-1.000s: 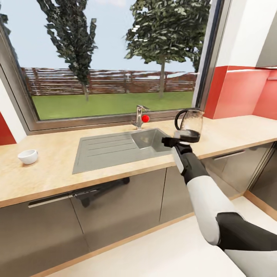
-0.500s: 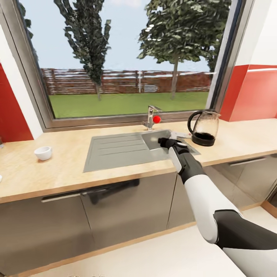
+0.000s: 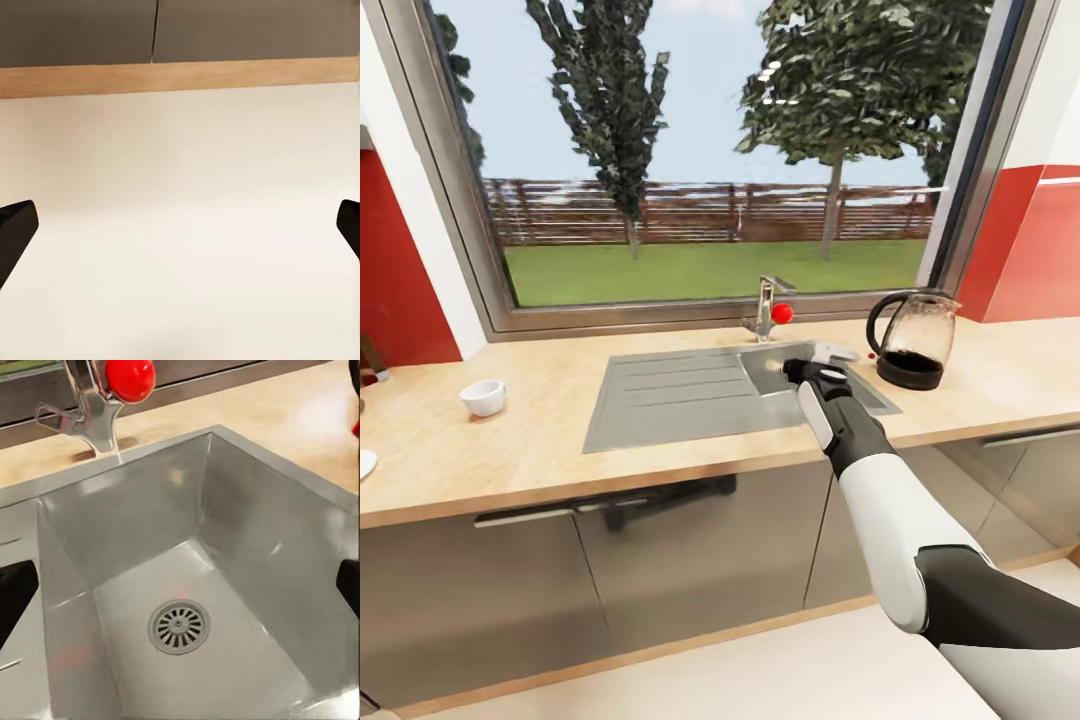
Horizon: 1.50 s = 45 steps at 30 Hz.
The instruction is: Set up a coffee station on the kitchen countertop: keep the coffee maker on the countertop, move the bottle of coffee from the kitchen shelf to the counter next to the coffee maker, place a paper coffee filter on top of the coffee maker, put the saucer next to the coffee maker with the coffee cup on the saucer, and place the electric kettle next to the coffee maker.
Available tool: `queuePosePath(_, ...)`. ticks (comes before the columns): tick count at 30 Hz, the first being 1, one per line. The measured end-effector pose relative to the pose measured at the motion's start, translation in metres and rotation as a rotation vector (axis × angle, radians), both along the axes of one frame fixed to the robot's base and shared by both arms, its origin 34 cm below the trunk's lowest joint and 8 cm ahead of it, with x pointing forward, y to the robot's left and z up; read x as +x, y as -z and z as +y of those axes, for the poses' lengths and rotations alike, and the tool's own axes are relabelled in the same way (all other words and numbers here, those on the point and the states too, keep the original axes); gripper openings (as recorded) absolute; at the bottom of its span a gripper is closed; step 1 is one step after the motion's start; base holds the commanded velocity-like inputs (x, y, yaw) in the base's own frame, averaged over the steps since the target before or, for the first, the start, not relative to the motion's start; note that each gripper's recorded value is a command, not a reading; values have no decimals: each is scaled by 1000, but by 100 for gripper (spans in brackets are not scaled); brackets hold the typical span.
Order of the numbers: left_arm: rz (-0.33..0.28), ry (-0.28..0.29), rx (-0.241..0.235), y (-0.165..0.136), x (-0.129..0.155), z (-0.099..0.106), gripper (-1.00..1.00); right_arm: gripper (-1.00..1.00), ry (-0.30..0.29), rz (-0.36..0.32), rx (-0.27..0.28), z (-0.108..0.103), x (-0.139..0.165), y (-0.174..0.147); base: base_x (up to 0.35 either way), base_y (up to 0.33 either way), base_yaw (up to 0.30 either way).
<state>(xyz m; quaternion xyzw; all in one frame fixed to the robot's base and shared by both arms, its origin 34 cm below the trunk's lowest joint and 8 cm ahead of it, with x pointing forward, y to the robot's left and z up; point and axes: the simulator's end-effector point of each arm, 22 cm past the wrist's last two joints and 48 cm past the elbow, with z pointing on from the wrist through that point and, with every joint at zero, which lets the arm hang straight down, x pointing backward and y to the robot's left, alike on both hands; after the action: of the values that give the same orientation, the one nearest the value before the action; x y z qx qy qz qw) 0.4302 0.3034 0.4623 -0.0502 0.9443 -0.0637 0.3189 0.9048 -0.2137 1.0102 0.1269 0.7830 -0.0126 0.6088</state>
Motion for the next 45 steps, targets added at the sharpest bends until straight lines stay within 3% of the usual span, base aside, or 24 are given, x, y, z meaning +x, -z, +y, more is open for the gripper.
queuePosePath(3, 0, -2, 0, 0, 0, 0, 100, 100, 56, 7, -24, -12, -3, 0, 60, -68, 1)
queuePosePath(4, 0, -3, 0, 0, 0, 1, 100, 100, 117, 15, -46, -27, -7, -1, 155, -203, 0)
queuePosePath(7, 0, -3, 0, 0, 0, 1, 100, 100, 140, 13, -54, -34, -9, -3, 161, -214, 0)
queuePosePath(11, 0, -3, 0, 0, 0, 1, 100, 100, 168, -9, -129, -44, -10, -15, 133, -184, 0)
queuePosePath(18, 4, -6, 7, 0, -1, 6, 100, 100, 180, -27, -150, -48, -11, -23, 44, -58, 0)
queuePosePath(22, 16, -8, 18, 3, -8, 13, 100, 100, 199, -123, -126, -53, -15, -67, 3, -4, 0)
queuePosePath(28, 42, -4, 40, 10, -45, 29, 100, 100, 199, -139, -118, -53, -17, -72, 0, 0, 0)
queuePosePath(30, 22, 2, 55, 4, -48, 43, 100, 100, 196, -136, -117, -53, -17, -70, 0, 0, 0)
queuePosePath(34, -125, -29, 27, -37, -32, 54, 100, 100, 195, -132, -119, -53, -17, -68, 0, 0, 0)
queuePosePath(39, -69, -106, 50, -28, -72, 83, 100, 100, 191, -93, -129, -52, -15, -49, 9, 0, 0)
queuePosePath(45, -47, -127, 41, -22, -84, 79, 100, 100, 193, -85, -132, -52, -15, -46, 138, -9, 0)
